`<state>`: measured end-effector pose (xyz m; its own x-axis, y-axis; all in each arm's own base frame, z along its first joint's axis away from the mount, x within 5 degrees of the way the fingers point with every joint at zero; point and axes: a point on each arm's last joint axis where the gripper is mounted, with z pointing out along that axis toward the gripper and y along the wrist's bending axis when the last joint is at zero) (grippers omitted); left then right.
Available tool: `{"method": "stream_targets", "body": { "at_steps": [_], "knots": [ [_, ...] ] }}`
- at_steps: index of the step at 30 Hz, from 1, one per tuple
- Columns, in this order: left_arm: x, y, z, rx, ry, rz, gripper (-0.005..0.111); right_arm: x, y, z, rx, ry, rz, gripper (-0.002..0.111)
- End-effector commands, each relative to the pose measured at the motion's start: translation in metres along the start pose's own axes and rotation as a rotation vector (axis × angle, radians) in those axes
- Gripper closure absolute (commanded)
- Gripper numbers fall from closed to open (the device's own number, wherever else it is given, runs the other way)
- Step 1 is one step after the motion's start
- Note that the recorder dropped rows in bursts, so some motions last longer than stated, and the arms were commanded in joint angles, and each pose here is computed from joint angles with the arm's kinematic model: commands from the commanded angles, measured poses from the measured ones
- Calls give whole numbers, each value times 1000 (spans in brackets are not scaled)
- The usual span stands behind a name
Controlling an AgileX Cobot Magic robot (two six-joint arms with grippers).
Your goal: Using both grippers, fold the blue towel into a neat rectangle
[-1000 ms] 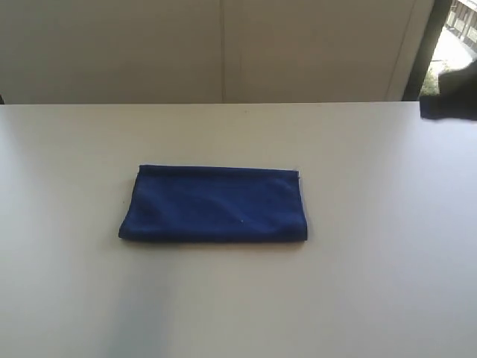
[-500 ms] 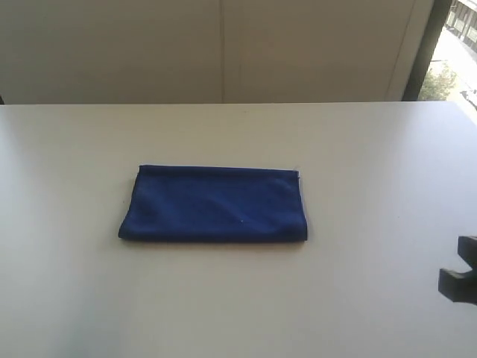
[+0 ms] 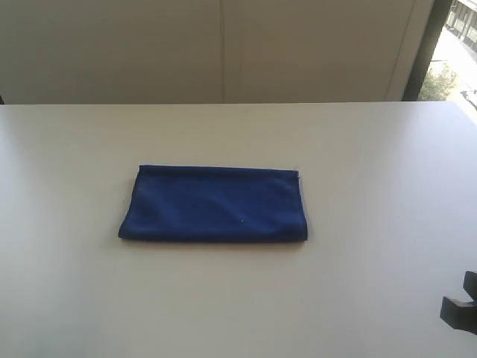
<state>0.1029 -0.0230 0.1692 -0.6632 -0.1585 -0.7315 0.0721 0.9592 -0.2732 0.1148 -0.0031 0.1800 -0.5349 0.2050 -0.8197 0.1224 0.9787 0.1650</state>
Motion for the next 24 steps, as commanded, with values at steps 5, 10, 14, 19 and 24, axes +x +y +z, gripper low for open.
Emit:
{"method": "stream_targets", "body": {
  "at_steps": [5,10,14,19,24],
  "knots": [
    [5,-2,0,23,31,-36,107,0,-1,0,8,-14,19,108],
    [4,-1,0,21,29,-36,107,0,-1,0,8,-14,19,108],
    [4,-2,-1,26,16,-30,107,0,-1,0,8,-14,19,108],
    [1,-6,-17,49,-133,72,107,0,-1,0,8,-14,19,108],
    [5,-9,-44,49,-410,252,107,0,-1,0,8,-14,19,108]
  ]
}}
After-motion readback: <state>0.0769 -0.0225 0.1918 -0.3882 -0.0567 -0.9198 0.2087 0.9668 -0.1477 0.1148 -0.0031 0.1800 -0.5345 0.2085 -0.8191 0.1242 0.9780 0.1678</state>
